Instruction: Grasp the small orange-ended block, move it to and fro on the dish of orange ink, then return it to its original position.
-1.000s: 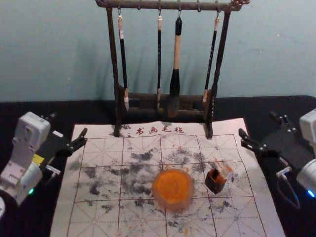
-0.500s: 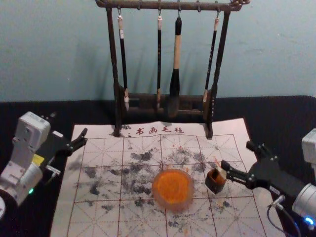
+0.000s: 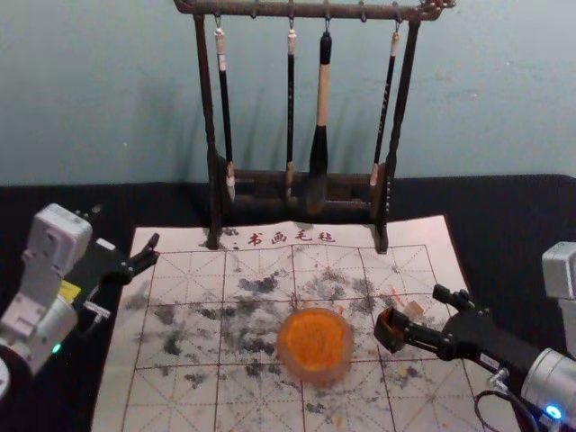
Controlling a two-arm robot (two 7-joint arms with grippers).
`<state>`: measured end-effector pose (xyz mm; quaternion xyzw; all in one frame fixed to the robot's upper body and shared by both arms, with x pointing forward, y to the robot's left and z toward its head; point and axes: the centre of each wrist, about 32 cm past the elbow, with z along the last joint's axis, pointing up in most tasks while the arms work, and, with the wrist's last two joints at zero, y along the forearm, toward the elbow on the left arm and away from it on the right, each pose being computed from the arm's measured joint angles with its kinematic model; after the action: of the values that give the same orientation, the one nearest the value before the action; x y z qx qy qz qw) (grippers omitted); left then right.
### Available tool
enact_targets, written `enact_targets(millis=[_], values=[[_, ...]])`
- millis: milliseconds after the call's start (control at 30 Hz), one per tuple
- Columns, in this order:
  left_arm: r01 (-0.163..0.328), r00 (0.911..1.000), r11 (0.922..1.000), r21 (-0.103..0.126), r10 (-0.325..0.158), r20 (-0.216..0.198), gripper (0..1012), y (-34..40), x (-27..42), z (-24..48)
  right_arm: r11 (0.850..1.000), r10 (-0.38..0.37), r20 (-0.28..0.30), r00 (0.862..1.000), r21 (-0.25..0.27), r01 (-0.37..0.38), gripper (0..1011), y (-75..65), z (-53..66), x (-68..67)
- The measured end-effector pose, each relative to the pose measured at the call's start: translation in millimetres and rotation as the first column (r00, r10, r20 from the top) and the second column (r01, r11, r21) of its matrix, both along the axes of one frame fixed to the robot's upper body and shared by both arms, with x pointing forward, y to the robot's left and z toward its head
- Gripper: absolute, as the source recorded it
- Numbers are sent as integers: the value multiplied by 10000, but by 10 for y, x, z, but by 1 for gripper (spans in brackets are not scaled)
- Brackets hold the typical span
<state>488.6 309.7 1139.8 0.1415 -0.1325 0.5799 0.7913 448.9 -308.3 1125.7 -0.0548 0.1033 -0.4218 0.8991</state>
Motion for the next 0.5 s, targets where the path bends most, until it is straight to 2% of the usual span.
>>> enact_targets(millis=[500], values=[[1,10000,10000,0,-1,0,1001,0,0,0,9994,124,-638,9979,345,-102,1002,-1,-79,29]])
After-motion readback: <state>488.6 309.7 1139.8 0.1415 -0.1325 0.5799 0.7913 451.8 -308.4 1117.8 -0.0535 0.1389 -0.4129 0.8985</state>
